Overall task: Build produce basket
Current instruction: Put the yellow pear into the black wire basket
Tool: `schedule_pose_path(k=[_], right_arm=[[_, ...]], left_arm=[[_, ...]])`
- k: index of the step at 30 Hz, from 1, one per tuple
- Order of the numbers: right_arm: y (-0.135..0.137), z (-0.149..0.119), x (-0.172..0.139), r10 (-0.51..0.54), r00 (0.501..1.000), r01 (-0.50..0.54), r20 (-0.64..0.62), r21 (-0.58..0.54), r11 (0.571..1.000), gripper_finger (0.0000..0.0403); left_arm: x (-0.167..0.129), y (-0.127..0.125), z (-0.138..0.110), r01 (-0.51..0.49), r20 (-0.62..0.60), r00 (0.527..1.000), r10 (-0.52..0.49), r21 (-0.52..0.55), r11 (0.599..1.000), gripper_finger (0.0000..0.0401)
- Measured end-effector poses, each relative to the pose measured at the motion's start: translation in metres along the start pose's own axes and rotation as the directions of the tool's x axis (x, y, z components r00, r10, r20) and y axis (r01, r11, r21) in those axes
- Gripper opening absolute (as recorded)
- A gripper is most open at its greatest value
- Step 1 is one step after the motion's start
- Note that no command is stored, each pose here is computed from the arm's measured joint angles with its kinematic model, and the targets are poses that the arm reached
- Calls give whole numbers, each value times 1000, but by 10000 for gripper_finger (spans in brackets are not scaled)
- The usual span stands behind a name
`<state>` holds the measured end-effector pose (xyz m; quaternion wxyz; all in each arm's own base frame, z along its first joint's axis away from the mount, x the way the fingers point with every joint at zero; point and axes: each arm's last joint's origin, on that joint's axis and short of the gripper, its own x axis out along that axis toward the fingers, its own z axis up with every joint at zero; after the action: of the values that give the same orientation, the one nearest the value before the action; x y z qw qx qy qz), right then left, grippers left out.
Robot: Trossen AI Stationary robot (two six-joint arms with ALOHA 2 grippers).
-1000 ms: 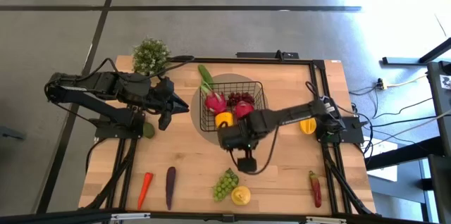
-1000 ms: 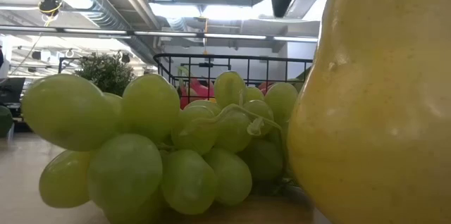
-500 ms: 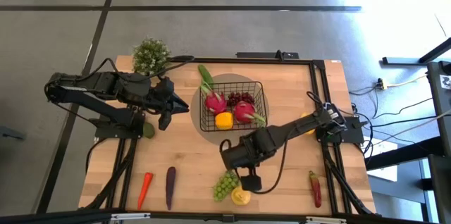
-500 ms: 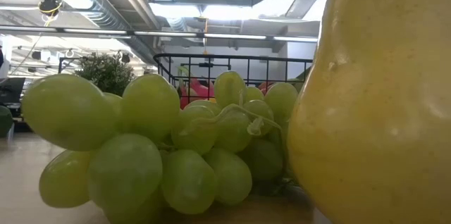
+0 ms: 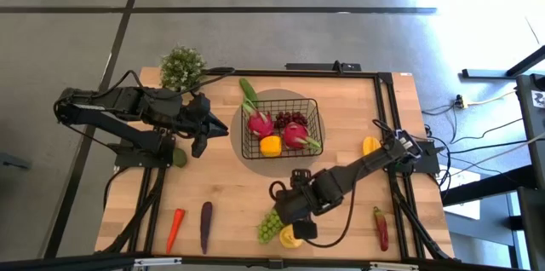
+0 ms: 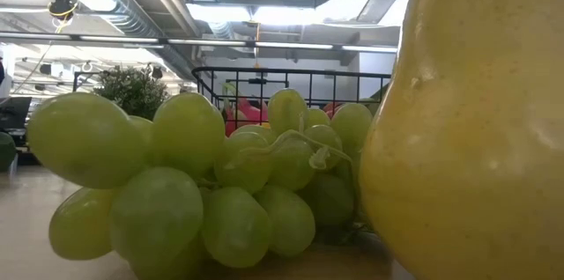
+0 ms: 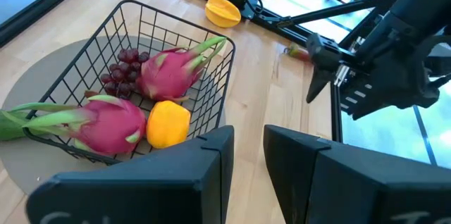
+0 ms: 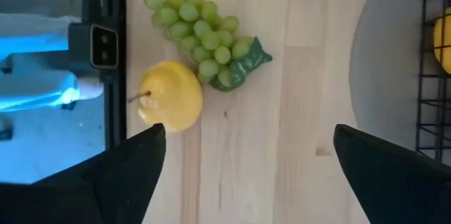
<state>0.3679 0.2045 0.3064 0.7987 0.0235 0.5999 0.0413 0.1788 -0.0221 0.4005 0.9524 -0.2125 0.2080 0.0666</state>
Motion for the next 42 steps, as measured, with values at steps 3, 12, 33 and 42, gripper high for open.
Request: schedule_pose_path(k=[3,12,33,42], right_arm=[[5,0,0,13,1000,-13,20,-26,1000,392],[19,7,24,80,996,-80,36,5,997,392],[28,9,55,218,976,-214,4,208,955,392],[27,3,73,233,972,-217,-26,277,936,392]], left_arm=[[0,0,0,0,0,1000,0,0,1000,69],[0,0,0,0,-1,1000,0,0,1000,69],[0,0,0,1,0,1000,-1,0,1000,69],[0,0,0,0,0,1000,0,0,1000,69]])
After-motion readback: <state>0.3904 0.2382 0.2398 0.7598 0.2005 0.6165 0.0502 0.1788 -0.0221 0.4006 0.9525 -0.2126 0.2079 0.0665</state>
